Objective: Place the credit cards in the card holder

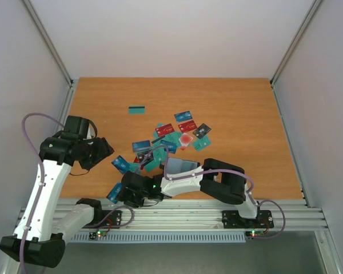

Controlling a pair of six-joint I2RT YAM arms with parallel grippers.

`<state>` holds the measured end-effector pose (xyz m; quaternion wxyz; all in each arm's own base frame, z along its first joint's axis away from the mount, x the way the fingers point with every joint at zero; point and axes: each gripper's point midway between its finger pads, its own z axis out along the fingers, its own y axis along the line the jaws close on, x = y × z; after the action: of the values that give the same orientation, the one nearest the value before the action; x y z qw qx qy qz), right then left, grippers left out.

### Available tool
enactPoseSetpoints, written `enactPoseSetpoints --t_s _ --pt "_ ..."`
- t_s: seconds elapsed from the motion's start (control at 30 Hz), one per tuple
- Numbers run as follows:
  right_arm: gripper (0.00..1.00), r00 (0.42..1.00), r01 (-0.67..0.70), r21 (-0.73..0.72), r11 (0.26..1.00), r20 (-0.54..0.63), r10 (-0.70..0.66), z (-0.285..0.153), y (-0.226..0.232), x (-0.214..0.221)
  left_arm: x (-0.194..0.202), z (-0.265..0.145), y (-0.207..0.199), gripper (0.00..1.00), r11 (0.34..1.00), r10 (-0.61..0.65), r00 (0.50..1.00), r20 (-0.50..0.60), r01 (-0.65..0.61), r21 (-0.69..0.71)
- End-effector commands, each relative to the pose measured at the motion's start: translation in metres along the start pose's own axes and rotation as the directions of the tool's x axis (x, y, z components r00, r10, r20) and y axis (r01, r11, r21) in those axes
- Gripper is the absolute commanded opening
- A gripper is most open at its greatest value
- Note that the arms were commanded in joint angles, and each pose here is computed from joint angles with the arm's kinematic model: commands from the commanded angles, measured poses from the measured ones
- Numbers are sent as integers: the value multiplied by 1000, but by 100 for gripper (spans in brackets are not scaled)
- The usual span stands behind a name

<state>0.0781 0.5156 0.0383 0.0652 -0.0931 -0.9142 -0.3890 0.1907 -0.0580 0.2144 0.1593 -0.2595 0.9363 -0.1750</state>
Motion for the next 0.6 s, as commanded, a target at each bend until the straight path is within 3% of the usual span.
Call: enactPoseSetpoints --t_s 0.0,0.57 --pt "46 999 -30 26 999 18 29 7 -3 0 12 5 -11 68 998 20 997 -69 -16 64" --pt "47 996 -93 37 995 -1 93 40 0 1 21 8 -12 67 995 35 996 -85 -27 97"
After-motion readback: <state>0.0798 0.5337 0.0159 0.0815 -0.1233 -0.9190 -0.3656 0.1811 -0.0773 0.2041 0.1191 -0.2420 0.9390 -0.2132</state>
